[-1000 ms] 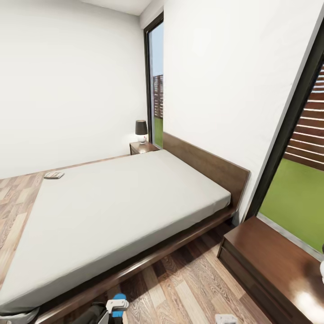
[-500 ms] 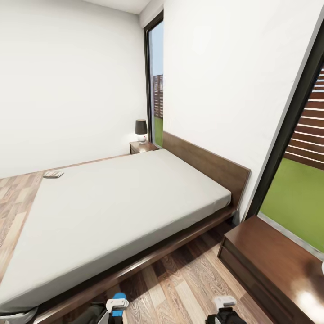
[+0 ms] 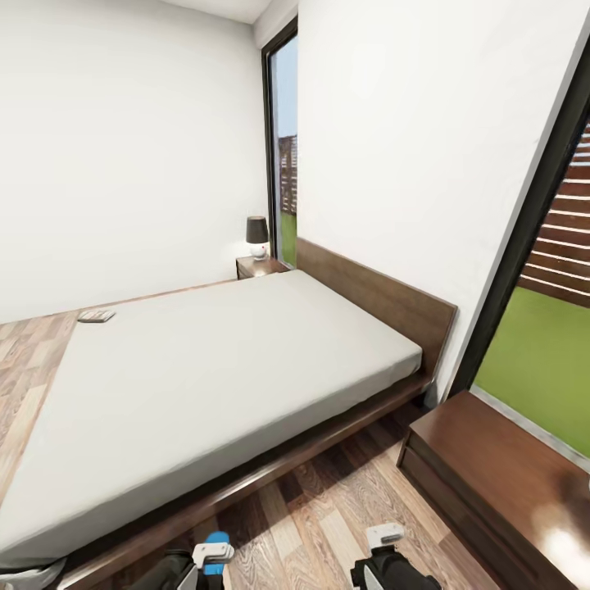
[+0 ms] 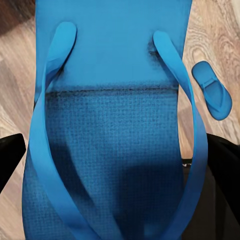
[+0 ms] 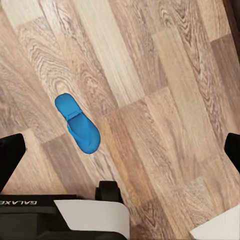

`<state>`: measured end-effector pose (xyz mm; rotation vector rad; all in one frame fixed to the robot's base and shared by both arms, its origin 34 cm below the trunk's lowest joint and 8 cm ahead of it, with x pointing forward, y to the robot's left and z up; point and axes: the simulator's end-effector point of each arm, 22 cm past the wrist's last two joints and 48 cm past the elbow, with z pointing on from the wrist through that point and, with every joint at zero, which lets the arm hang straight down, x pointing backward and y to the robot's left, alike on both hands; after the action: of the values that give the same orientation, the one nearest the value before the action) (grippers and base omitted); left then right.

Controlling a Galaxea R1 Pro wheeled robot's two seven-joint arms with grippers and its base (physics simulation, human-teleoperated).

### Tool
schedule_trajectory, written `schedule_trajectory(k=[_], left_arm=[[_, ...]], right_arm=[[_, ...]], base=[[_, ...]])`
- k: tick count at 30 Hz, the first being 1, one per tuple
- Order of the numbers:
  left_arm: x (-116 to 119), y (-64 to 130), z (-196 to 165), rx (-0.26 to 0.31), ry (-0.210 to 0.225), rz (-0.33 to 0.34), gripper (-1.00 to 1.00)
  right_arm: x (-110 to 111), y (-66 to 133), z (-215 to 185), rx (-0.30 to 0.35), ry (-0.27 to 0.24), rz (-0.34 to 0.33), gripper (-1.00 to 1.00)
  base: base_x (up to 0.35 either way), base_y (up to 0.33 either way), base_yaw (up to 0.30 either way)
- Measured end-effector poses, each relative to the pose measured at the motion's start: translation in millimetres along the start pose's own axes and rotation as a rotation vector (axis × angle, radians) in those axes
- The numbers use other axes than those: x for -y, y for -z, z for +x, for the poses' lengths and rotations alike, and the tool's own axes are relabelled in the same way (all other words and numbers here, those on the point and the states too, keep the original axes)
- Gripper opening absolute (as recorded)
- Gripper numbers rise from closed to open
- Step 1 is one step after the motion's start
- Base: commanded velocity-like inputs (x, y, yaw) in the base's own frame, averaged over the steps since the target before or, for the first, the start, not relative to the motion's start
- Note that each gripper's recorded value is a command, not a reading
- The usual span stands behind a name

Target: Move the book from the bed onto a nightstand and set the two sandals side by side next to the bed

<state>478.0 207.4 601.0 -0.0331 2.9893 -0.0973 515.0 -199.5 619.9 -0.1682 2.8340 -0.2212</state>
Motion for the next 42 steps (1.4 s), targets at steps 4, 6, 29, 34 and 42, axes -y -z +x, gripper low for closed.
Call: schedule_trajectory(k=[4,6,29,34,42], left_arm=[[-1,-5.0,-1,0.002,0.0,0.0,-1.0],[-1,-7.6,-1,0.003,0.0,0.0,-1.0],[-3,-33.5,1,-0.002,-0.003,-0.004,-1.0],[-3,-37.8,1,0.0,-0.005,-0.003,-1.0],[-4,-45.4,1,0.002,-0.006,-0.005,-1.0]], right_arm=[[-10,-2.8,-2,0.008,0.021,-0.009,1.0],[-12,-4.9,-3,0.011,0.024,-0.011,1.0],[-14,-32.0,3,0.02,0.027,-0.007,1.0],[-17,-35.9,-6,0.066,0.02,-0.018,1.0],[-29,-40.7,-17,0.128,0.033,-0.044,1.0]], base=[[0.0,0.0,0.0],[0.0,0.0,0.0],[0.0,0.0,0.0],[0.0,0.0,0.0],[0.0,0.0,0.0]])
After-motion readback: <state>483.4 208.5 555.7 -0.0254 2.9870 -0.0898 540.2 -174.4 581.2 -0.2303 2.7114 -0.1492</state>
